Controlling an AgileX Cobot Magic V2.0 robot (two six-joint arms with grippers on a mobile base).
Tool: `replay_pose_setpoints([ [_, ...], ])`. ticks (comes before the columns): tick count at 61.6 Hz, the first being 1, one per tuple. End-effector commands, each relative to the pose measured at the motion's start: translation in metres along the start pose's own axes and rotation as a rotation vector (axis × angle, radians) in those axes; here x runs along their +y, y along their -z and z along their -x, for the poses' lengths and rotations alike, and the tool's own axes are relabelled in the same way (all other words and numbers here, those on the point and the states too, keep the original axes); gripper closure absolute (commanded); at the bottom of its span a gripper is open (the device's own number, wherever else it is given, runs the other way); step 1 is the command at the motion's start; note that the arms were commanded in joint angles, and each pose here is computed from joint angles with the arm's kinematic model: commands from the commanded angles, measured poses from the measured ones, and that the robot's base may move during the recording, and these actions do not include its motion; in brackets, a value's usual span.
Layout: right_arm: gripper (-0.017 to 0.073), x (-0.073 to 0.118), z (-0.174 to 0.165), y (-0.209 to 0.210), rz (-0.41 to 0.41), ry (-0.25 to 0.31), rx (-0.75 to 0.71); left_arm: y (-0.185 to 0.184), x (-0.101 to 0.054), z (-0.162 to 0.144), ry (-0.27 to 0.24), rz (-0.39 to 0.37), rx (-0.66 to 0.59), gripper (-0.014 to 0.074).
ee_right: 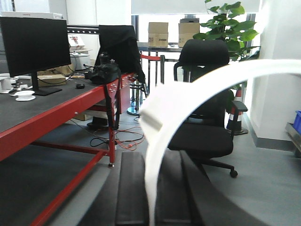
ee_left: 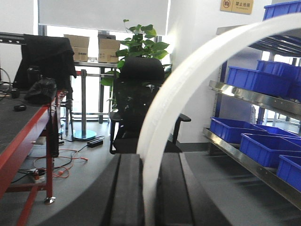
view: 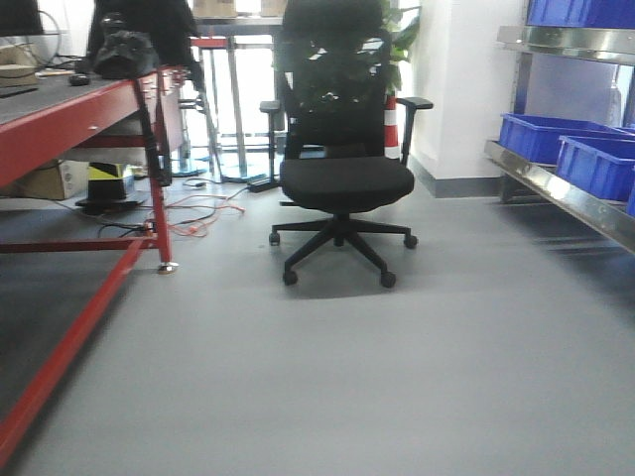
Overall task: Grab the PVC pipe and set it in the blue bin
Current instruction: 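Drive the base toward the steel shelf of blue bins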
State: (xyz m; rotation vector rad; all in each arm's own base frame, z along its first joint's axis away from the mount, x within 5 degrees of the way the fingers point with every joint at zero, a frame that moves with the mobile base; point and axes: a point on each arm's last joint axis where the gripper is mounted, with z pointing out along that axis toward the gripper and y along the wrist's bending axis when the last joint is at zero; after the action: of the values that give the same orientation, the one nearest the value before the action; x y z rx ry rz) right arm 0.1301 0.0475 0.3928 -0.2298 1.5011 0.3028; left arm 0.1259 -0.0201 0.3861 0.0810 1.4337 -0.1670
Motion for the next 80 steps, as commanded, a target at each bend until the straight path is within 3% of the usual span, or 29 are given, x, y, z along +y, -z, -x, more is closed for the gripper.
replay_pose_setpoints([
  [1,0.0727,0.0008,0.0048,0.0021,0.009,0.015,-0.036,0.0014,-0.0006,0.0034,0.010,-0.004,-0.032,0.0704],
  [80,0.0727,0.0008,0.0048,0.0021,0.009,0.015,-0.036,0.0014,-0.0006,0.0034,0.010,-0.004,-0.032,0.0704],
])
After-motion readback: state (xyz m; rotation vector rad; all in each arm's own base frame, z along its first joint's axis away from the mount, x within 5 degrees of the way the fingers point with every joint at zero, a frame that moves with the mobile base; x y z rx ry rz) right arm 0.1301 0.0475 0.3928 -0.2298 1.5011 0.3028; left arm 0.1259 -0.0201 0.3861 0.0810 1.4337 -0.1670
